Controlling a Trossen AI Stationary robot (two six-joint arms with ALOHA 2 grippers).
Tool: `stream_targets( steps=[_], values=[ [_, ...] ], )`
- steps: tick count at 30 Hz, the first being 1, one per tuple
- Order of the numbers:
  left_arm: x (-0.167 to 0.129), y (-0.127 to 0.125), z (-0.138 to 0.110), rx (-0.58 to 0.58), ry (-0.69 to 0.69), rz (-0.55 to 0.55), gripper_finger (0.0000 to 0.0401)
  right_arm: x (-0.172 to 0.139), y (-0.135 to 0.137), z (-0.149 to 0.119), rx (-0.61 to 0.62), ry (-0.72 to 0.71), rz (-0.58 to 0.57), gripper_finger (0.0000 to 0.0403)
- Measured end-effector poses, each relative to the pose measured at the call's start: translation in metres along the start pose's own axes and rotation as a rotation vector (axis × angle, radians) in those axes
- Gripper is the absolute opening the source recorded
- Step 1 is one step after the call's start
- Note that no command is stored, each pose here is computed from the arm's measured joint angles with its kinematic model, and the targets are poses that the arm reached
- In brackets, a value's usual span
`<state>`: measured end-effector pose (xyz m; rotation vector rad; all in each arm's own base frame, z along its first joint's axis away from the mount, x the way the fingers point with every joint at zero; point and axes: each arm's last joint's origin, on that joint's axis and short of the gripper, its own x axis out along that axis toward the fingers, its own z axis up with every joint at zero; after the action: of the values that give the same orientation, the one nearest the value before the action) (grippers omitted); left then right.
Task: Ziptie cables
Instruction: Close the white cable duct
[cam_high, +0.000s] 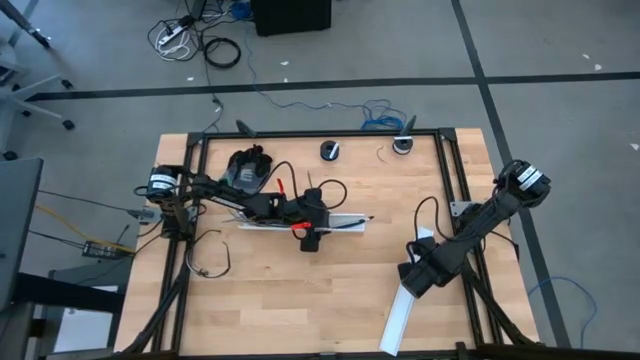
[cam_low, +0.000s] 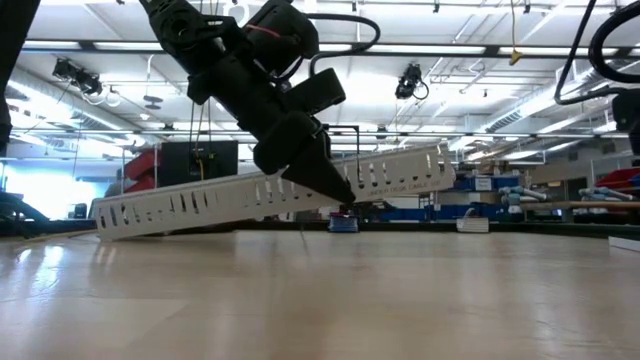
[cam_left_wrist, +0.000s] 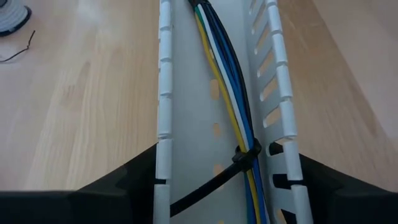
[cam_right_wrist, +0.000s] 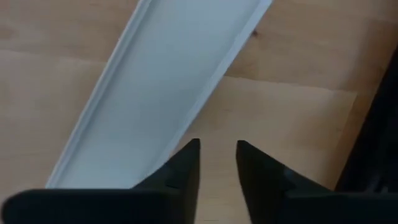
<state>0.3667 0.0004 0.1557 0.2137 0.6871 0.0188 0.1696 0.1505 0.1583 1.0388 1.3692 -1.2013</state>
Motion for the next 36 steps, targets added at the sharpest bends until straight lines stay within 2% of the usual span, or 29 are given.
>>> stream_targets(
  steps=[6, 11, 16, 36],
  values=[
    [0.0, 0.0, 0.0, 0.001, 0.003, 0.0, 0.0243, 0.0, 0.001, 0.001, 0.111, -0.001, 0.011, 0.0165],
    [0.0, 0.0, 0.0, 0.005, 0.003, -0.001, 0.0243, 0.0, 0.004, 0.0, 0.16, 0.02, 0.033, 0.0177],
    [0.0, 0.0, 0.0, 0.008, 0.004, -0.001, 0.0243, 0.005, 0.015, 0.003, 0.187, 0.022, 0.072, 0.0162],
    [0.0, 0.0, -0.002, 0.02, 0.026, -0.005, 0.0243, 0.019, 0.023, 0.0, 0.195, 0.031, 0.059, 0.0056]
  ],
)
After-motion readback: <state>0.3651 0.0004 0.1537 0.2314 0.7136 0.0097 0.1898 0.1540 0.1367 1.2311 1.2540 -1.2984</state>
